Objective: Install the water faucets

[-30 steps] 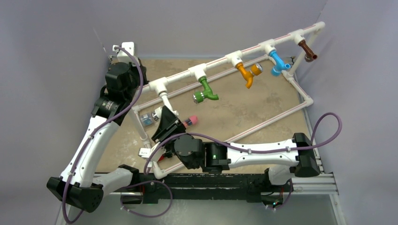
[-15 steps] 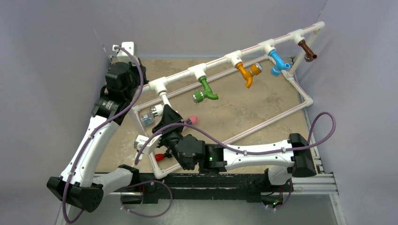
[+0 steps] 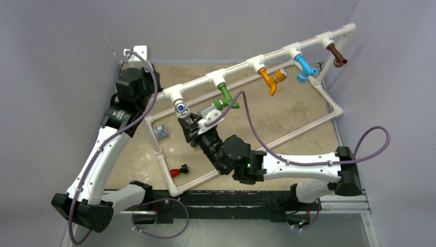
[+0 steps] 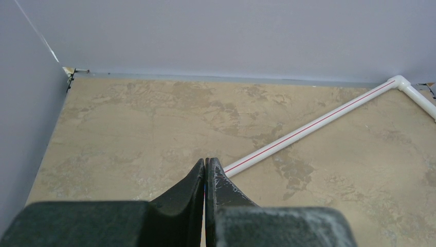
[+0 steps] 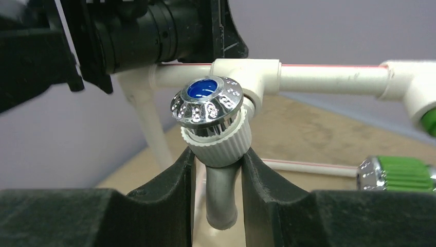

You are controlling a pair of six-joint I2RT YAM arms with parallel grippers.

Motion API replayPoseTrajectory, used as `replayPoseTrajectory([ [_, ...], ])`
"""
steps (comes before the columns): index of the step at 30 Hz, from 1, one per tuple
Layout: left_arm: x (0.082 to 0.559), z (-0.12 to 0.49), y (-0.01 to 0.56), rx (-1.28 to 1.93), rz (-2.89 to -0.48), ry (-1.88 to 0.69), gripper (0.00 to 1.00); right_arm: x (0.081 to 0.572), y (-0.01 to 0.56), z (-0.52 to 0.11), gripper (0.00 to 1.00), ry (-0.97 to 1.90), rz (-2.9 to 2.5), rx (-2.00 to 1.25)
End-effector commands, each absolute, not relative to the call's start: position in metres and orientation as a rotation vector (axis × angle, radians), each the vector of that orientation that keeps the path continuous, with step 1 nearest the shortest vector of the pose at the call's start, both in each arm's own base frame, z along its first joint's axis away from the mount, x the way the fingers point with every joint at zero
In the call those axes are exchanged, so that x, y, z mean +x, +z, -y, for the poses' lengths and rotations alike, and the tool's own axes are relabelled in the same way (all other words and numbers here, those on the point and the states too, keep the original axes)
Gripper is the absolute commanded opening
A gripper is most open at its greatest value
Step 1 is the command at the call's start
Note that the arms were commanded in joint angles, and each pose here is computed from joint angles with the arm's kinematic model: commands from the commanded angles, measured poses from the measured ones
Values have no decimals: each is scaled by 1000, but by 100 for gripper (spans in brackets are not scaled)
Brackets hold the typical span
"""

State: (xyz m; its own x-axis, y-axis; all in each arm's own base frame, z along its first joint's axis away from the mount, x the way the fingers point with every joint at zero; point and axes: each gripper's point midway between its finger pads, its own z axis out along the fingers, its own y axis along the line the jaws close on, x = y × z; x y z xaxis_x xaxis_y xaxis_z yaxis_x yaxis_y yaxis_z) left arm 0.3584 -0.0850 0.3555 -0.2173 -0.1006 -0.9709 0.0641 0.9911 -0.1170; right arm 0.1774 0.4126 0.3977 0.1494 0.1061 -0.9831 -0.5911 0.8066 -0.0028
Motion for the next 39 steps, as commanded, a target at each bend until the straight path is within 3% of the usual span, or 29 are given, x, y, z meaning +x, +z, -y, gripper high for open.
replayPoseTrajectory([
  [1,328,106,263,131,-2112,-163,0,193,468,-377,0,1070,-1276,107],
  [17,328,106,262,130,-2114,-166,0,208,471,-369,1,1620,-1256,614],
  [30,328,106,261,130,-2115,-168,0,195,451,-347,70,1572,-1286,507],
  [34,329,106,260,129,-2119,-163,0,190,447,-337,79,1520,-1302,441],
  [39,330,106,259,128,-2123,-158,0,190,446,-323,81,1392,-1331,349],
])
